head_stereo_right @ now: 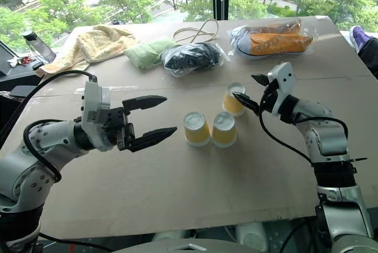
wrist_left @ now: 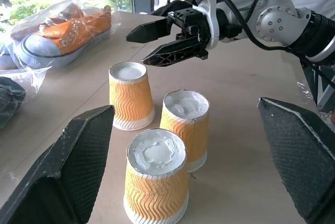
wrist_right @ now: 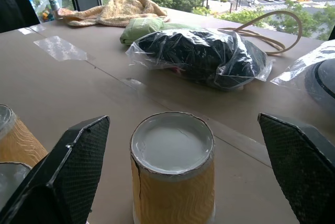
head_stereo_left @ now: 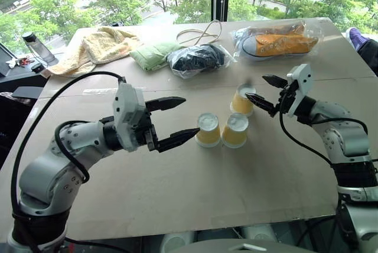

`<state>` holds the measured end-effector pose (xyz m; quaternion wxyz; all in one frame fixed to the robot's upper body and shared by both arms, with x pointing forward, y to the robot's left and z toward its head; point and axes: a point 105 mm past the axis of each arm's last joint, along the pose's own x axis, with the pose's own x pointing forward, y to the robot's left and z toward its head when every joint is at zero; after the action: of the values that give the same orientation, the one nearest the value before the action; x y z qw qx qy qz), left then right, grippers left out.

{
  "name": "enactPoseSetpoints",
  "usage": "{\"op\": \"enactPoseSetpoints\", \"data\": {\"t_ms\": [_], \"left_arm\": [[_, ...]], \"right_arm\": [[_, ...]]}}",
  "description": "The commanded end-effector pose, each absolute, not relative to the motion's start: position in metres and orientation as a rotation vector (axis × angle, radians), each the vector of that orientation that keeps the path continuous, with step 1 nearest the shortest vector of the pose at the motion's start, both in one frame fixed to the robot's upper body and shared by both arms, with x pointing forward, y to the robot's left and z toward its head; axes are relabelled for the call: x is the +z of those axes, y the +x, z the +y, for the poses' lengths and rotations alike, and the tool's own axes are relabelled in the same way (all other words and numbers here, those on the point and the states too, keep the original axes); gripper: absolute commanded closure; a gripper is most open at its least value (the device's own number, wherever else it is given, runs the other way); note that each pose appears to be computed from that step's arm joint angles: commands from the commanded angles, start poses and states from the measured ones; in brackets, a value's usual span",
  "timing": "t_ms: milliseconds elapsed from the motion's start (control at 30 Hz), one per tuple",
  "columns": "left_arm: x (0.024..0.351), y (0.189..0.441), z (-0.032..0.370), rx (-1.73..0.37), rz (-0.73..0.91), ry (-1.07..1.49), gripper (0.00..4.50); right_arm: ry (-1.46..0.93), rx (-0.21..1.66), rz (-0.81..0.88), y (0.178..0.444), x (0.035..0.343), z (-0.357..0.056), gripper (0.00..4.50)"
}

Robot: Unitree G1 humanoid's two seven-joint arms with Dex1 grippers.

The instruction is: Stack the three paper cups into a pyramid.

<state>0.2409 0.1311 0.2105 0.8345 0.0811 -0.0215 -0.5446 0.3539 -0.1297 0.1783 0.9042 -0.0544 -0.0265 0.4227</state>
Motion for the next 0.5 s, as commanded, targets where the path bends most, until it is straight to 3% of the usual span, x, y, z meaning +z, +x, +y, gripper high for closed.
{"op": "enactPoseSetpoints", "data": {"t_ms": [33,500], "left_arm": [[0.224,0.242,0.136,-1.143,-0.066,0.180,0.00],[0.230,0.245,0.137,-1.123,-0.082,0.201,0.00]], "right_arm": [[-0.142,0.922,-0.078,0.356,0.186,-0.122,0.03],[-0.164,0.942,-0.022,0.372,0.165,-0.108,0.03]]}}
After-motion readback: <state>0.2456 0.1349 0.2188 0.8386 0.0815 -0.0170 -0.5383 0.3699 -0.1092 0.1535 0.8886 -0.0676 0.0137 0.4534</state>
